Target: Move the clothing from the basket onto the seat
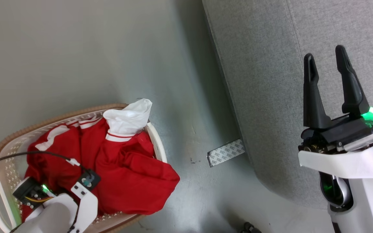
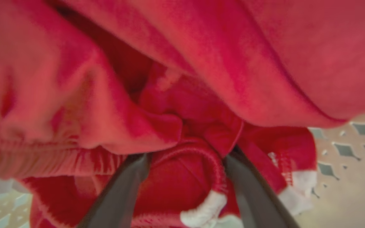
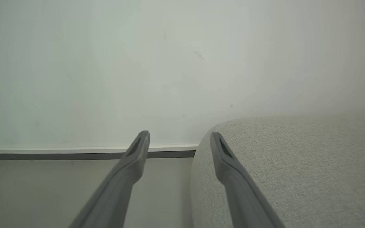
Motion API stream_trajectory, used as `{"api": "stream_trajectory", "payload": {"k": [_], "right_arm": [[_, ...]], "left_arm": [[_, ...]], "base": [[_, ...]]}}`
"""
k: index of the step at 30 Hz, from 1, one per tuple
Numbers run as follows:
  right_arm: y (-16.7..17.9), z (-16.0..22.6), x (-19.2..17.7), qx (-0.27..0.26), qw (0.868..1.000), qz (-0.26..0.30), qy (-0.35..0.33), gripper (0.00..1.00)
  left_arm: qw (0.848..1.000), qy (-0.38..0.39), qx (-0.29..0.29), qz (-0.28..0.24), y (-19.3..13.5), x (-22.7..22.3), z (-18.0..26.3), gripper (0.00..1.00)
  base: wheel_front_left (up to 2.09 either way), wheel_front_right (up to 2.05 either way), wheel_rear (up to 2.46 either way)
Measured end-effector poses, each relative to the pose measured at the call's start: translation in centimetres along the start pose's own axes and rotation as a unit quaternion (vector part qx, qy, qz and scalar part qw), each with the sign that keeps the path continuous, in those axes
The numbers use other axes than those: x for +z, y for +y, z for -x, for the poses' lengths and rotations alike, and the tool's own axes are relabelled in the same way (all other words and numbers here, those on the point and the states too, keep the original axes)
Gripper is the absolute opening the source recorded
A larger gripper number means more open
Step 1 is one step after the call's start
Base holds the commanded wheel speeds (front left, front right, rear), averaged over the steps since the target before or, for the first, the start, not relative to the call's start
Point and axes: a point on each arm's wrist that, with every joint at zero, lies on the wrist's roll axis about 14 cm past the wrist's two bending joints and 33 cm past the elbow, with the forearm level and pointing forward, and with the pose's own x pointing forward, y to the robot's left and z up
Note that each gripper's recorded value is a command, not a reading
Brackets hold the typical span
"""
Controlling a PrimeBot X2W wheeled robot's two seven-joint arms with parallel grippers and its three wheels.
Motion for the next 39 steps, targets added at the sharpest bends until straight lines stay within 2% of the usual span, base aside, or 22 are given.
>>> {"api": "stream_trajectory", "payload": {"k": [1, 3, 5, 10, 15, 24, 30, 35, 39], "right_arm": [[0.0, -0.1, 0.0, 0.001, 1.000, 0.000, -0.001, 1.00], [0.0, -0.2, -0.1, 0.001, 1.000, 0.000, 0.000, 1.00], [0.0, -0.2, -0.2, 0.001, 1.000, -0.001, 0.000, 1.00], [0.0, -0.1, 0.2, 0.000, 1.000, -0.004, -0.003, 1.00], [0.1, 0.2, 2.1, 0.001, 1.000, 0.001, -0.023, 1.00], [0.8, 2.8, 5.7, 0.013, 0.998, 0.006, -0.056, 1.00], [1.8, 5.0, 8.0, 0.035, 0.996, 0.003, -0.078, 1.00], [3.0, 6.8, 9.8, 0.056, 0.994, -0.005, -0.099, 1.00], [3.9, 8.3, 10.9, 0.072, 0.991, -0.010, -0.113, 1.00]], "left_arm": [[1.000, 0.001, 0.000, -0.001, 0.0, 0.0, -0.1, 0.72], [1.000, 0.001, 0.000, -0.001, 0.1, 0.0, -0.2, 0.04], [1.000, -0.001, 0.000, -0.002, 0.1, 0.0, -0.1, 0.00], [1.000, -0.012, 0.003, 0.006, 0.1, 0.7, 0.5, 0.00], [0.999, -0.041, 0.009, 0.022, -0.4, 2.3, 2.2, 0.00], [0.984, -0.157, 0.040, 0.069, -1.7, 7.1, 8.1, 0.00], [0.960, -0.242, 0.087, 0.108, -1.3, 9.2, 13.4, 0.00], [0.931, -0.305, 0.133, 0.146, -0.3, 9.8, 17.9, 0.00], [0.903, -0.358, 0.162, 0.175, -0.1, 10.4, 21.5, 0.00]], "base": [[0.00, 0.00, 0.00], [0.00, 0.00, 0.00], [0.00, 0.00, 0.00], [0.00, 0.00, 0.00], [0.00, 0.00, 0.00], [0.00, 0.00, 0.00], [0.00, 0.00, 0.00], [0.00, 0.00, 0.00], [0.00, 0.00, 0.00]]}}
